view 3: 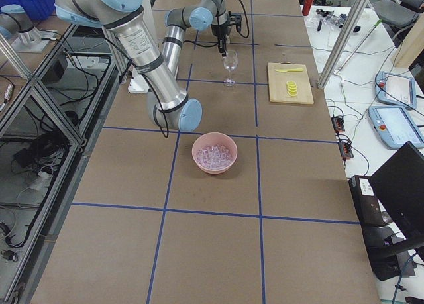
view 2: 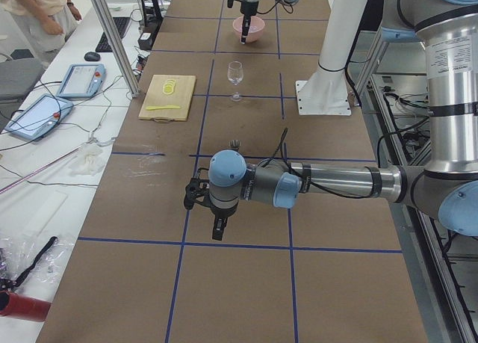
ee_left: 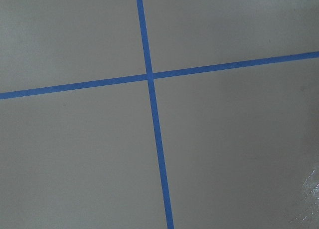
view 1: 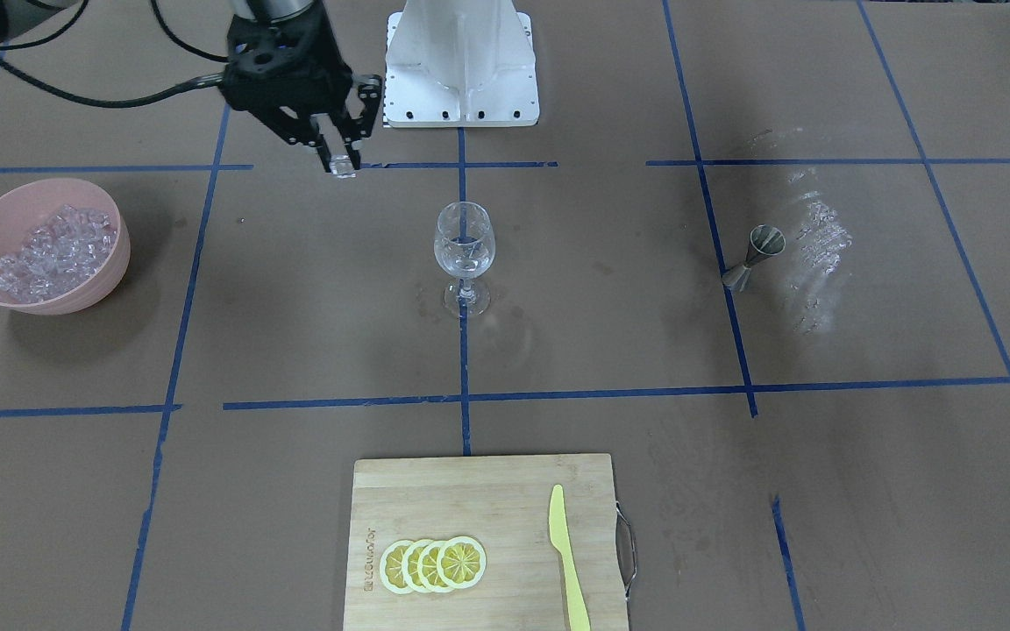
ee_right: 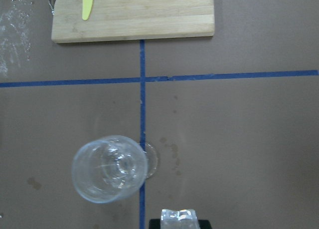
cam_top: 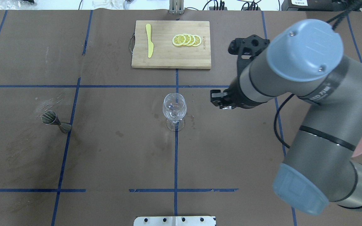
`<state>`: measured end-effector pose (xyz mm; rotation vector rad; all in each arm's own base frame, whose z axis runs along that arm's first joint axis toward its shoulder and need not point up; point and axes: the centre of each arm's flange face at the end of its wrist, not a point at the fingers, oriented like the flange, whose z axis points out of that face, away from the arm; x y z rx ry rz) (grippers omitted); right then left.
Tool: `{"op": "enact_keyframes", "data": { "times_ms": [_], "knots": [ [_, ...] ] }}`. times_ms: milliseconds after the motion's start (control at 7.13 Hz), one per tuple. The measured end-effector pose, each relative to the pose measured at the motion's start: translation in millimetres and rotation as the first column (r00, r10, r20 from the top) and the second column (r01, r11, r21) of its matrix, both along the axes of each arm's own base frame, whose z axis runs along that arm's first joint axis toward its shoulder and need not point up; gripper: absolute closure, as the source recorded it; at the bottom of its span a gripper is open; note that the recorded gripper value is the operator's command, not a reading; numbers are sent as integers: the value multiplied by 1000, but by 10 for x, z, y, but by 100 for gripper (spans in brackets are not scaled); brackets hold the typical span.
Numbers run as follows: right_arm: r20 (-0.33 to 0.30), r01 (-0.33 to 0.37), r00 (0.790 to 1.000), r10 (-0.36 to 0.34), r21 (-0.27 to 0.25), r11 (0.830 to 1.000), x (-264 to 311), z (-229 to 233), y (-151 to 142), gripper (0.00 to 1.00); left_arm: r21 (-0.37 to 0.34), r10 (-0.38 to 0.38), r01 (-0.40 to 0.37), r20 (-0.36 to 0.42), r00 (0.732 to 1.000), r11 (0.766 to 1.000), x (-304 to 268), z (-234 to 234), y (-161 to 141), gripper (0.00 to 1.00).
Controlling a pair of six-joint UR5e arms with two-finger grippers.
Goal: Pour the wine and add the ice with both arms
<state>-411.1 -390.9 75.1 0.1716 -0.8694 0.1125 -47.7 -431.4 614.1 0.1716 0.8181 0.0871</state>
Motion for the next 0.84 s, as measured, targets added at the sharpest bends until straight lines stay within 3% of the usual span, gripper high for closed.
{"op": "enact_keyframes", "data": {
  "times_ms": [421, 561, 701, 841],
  "knots": [
    [-60, -34, 998, 34, 2, 999, -675, -397, -127, 100, 0, 0, 0, -2, 1000, 1000, 1, 2, 0, 0],
    [-70, -32, 997, 32, 5, 999, -755, -403, -108, 55, -1, 1, -1, -3, 1000, 1000, 2, 2, 0, 0],
    [-78, -31, 996, 31, 8, 999, -797, -388, -92, 1, -1, 1, -1, -4, 1000, 1000, 3, 2, 0, 0],
    [-81, -31, 996, 32, 10, 999, -812, -377, -84, 0, -2, 1, -1, -4, 1000, 1000, 3, 4, 1, 0]
  ]
}}
